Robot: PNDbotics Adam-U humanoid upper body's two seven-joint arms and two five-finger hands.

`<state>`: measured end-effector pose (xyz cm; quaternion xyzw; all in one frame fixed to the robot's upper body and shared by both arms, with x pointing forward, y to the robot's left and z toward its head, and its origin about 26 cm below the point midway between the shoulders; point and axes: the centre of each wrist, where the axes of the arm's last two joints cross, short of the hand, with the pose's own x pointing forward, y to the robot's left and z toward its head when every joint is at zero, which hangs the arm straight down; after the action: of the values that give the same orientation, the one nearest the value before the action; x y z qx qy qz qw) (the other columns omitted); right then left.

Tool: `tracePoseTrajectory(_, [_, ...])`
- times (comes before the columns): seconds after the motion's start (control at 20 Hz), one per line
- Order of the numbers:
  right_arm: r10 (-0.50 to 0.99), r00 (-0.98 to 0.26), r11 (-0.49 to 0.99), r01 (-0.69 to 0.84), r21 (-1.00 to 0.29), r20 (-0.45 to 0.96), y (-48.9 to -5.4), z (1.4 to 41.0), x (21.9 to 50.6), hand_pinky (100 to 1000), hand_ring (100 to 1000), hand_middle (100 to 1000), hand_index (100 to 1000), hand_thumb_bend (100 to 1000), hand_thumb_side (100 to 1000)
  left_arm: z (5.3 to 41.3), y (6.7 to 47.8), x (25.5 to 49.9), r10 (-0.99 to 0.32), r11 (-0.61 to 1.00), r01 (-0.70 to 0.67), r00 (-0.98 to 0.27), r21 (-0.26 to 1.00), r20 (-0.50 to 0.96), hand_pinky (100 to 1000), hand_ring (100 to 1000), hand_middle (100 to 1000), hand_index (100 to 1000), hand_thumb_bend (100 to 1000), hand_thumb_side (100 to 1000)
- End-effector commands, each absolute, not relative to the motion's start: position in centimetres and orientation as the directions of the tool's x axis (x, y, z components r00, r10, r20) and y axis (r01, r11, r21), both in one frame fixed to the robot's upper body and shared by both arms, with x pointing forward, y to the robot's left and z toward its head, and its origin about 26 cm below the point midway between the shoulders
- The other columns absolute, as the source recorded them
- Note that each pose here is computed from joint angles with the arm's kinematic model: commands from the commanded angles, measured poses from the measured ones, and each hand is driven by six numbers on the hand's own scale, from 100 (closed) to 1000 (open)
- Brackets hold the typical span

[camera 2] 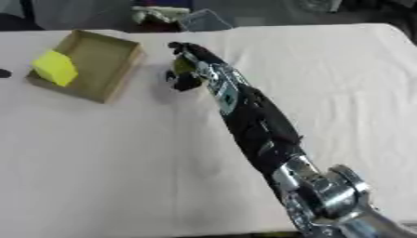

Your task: Pick up objects on the table and place them in the box.

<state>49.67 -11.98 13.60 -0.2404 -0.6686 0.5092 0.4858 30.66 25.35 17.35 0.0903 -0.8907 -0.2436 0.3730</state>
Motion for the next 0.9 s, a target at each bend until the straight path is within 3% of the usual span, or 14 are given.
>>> tracePoseTrajectory(0.05, [0.842,-0.424,0.331,-0.083,-0.94,0.334,-11.9,14.9,49.9,881,928,902,1000,100,223,18.1,25.6,30.4,-0.352,0.859,0.002,-0.723,0.511,0.595,675,937,795,902,202,796])
tracePoseTrajectory(0.45, [0.913,-0.391,0.16,0.083,-0.984,0.116,-11.8,14.3,50.0,891,927,944,1000,100,278,18.0,25.6,30.4,-0.363,0.854,-0.004,-0.721,0.52,0.59,675,937,795,902,200,798])
tracePoseTrajectory(0.9, [0.957,-0.287,-0.009,0.141,-0.99,-0.05,-13.1,10.6,49.9,891,923,952,1000,100,330,18.0,25.7,30.3,-0.367,0.853,-0.005,-0.717,0.522,0.593,676,938,795,904,196,804])
